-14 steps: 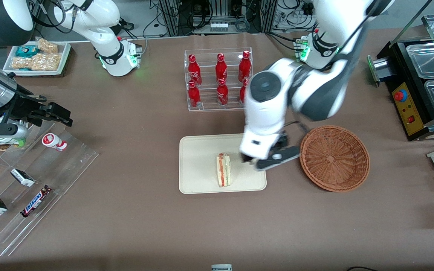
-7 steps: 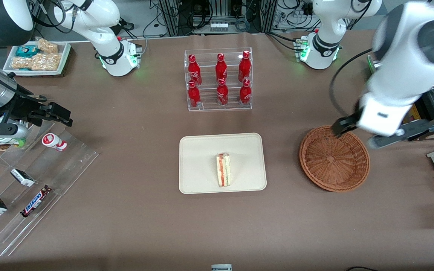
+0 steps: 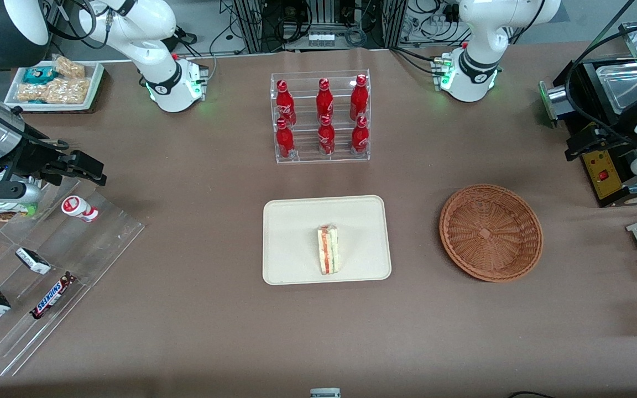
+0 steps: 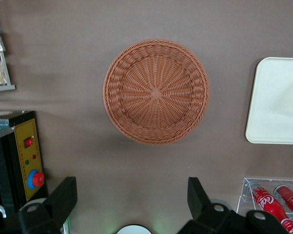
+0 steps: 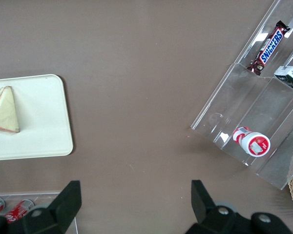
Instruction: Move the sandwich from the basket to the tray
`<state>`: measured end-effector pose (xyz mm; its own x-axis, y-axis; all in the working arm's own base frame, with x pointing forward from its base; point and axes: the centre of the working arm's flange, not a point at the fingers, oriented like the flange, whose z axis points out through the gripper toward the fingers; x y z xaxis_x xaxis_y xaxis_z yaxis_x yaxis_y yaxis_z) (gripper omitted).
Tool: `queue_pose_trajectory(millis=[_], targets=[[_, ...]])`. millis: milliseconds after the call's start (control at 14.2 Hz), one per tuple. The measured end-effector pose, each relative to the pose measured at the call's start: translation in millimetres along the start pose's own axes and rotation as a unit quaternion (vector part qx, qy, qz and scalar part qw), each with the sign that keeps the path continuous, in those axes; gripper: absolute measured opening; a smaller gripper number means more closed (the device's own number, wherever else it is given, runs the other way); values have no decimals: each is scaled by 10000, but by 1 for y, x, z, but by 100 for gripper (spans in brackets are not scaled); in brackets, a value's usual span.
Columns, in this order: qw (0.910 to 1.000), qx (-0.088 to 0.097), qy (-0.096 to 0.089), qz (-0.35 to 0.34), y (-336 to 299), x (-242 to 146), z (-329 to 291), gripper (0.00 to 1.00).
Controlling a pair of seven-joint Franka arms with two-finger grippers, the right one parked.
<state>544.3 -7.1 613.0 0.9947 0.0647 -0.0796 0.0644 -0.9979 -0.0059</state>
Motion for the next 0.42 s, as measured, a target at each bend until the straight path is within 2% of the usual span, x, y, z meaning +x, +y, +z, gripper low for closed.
queue_pose_trajectory(millis=[211,421], targets=[[9996,13,249,94,12,17,-2,100],[9993,134,322,144,16,22,-4,100]])
